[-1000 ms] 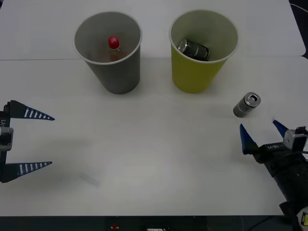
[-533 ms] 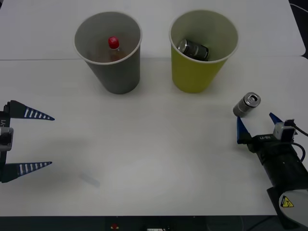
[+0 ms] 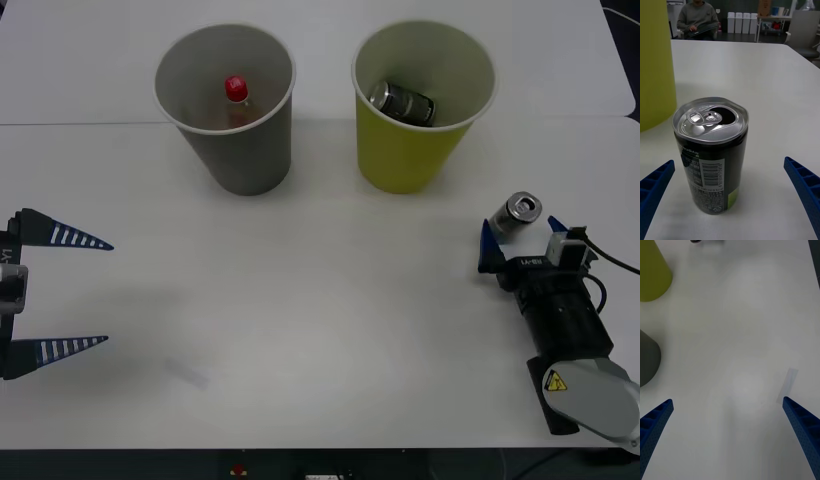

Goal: Put the can into the green bin and the plastic bottle into the gray bin

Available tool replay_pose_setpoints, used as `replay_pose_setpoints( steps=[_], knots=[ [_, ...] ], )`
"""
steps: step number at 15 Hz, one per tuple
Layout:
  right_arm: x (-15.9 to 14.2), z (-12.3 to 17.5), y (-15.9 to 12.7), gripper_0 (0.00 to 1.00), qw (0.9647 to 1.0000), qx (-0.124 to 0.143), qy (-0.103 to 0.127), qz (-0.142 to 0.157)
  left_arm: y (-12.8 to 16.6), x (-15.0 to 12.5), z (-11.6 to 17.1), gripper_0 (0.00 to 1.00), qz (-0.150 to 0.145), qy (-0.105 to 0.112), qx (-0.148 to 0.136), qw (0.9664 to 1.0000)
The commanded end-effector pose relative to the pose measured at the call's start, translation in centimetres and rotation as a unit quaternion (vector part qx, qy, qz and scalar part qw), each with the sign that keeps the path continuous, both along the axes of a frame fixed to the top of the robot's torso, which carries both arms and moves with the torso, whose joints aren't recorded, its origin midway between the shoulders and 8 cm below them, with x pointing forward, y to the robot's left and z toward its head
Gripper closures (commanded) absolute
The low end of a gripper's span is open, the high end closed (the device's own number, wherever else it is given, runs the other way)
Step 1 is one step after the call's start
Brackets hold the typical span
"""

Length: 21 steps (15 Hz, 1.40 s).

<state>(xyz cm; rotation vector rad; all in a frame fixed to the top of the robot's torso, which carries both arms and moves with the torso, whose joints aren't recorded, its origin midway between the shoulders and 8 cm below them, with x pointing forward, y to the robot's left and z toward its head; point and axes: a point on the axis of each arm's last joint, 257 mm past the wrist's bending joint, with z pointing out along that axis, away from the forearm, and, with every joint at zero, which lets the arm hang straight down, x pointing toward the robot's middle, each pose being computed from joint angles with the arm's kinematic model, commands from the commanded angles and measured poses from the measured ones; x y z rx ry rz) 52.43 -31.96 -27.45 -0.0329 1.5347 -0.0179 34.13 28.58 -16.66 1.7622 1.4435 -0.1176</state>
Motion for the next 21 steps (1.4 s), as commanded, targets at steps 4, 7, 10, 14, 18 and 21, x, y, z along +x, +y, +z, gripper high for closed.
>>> replay_pose_setpoints(
  steps=[4,7,10,14,18,21],
  knots=[
    [1.5,0.3,0.2,0.00,0.9999,0.002,-0.005,-0.009,0.0,0.0,0.0,0.00,0.000,0.000,0.000,1.0000],
    [2.4,0.6,0.2,0.00,0.9999,-0.001,-0.010,-0.012,0.0,0.0,0.0,0.00,0.000,0.000,0.000,1.0000],
    [3.3,0.6,0.3,0.00,0.9998,-0.005,-0.010,-0.017,0.0,0.0,0.0,0.00,0.000,0.000,0.000,1.0000],
    [3.8,0.7,0.3,0.14,0.9997,-0.004,-0.010,-0.022,0.0,0.0,0.0,0.00,0.000,0.000,0.000,1.0000],
    [3.8,0.7,0.4,1.00,0.9997,-0.006,-0.010,-0.019,0.0,0.0,0.0,0.00,0.000,0.000,0.000,1.0000],
    [3.8,0.8,0.4,1.00,0.9997,-0.009,-0.011,-0.018,0.0,0.0,0.0,0.00,0.000,0.000,0.000,1.0000]
  ],
)
